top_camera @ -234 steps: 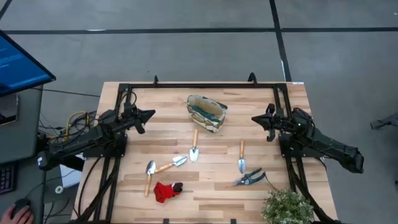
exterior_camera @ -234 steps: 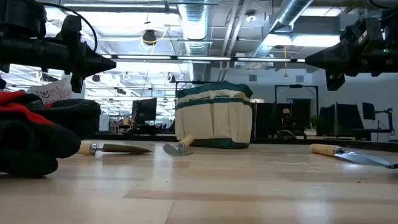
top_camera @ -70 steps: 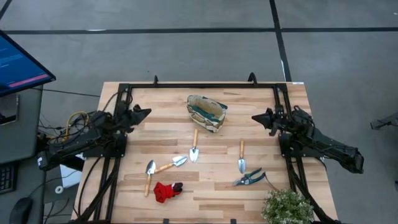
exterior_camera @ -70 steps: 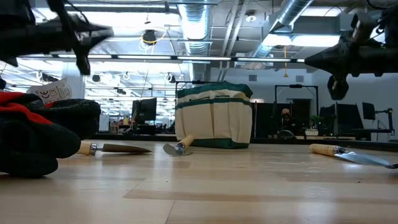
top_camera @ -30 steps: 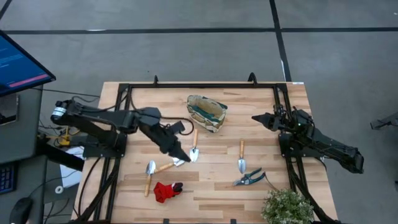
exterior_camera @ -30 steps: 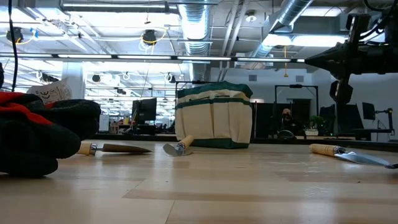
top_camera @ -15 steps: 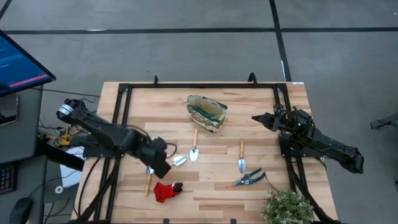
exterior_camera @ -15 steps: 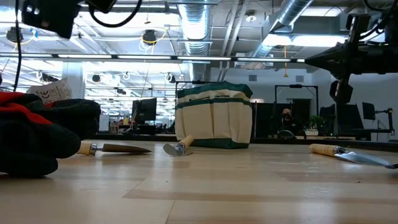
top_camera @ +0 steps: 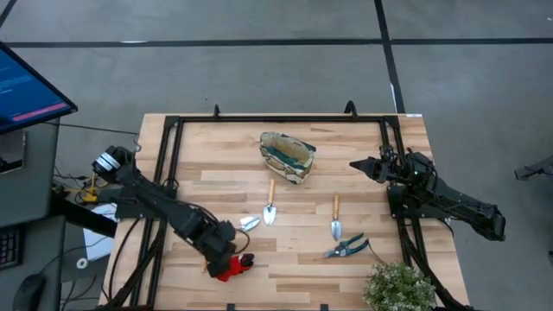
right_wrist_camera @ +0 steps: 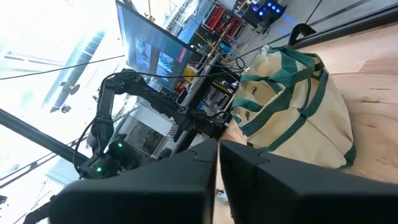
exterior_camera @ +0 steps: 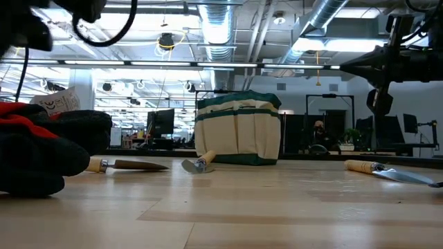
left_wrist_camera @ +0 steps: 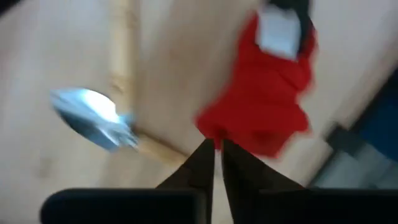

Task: Pick & Place Garden tools in Gardening bag
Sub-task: Put the red gloves into the gardening bag, then put the brown trowel into the gardening bag

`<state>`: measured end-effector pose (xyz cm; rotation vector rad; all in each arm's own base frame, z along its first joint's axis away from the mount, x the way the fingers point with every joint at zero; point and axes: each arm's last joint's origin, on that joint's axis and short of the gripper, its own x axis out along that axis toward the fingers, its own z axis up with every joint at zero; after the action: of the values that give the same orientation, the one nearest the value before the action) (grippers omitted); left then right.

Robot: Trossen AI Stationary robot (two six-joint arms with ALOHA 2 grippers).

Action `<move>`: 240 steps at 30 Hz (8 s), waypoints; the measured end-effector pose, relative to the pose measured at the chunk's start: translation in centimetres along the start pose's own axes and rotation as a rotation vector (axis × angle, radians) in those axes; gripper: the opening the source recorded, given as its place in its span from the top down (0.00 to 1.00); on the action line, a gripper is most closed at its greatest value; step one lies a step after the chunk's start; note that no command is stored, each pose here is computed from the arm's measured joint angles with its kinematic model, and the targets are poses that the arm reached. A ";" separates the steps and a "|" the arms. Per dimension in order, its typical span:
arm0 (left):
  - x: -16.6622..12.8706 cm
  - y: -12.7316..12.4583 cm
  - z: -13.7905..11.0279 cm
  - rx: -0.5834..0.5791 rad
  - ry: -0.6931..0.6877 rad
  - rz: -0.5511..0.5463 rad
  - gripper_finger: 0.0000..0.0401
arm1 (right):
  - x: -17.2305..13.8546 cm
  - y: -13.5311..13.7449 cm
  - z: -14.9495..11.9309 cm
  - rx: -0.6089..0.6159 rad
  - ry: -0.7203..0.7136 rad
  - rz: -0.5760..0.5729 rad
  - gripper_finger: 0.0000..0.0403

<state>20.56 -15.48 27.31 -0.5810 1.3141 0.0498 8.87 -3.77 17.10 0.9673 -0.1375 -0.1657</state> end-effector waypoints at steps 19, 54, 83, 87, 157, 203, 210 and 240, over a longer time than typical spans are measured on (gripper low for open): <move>3.7 -3.2 1.7 0.085 -0.005 -0.214 0.26 | 0.0 0.0 0.0 -0.029 0.007 0.005 0.47; 7.4 0.5 1.2 0.273 0.036 0.026 0.82 | 0.0 0.0 0.0 -0.055 0.007 0.006 0.43; -19.9 14.0 20.0 0.563 -0.913 0.429 0.84 | 0.0 0.0 0.0 -0.055 0.004 0.003 0.43; -16.2 14.9 22.2 0.662 -0.696 0.403 0.84 | 0.0 0.0 0.0 -0.054 0.004 0.004 0.43; -25.1 8.8 8.6 0.442 -0.998 0.207 0.28 | 0.0 0.0 0.0 -0.055 0.003 0.002 0.43; 3.2 6.1 3.0 0.009 -0.027 0.196 0.29 | 0.0 0.0 0.0 -0.081 0.007 0.005 0.43; 4.6 6.6 2.6 0.010 -0.008 0.147 0.29 | 0.0 0.0 0.0 -0.081 0.007 0.005 0.43; 7.5 9.1 1.7 -0.013 0.034 0.084 0.84 | 0.0 0.0 0.0 -0.081 0.007 0.005 0.43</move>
<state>20.96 -9.11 17.27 -0.5402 1.3719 0.1178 8.89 -3.74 17.10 0.8870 -0.1257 -0.1624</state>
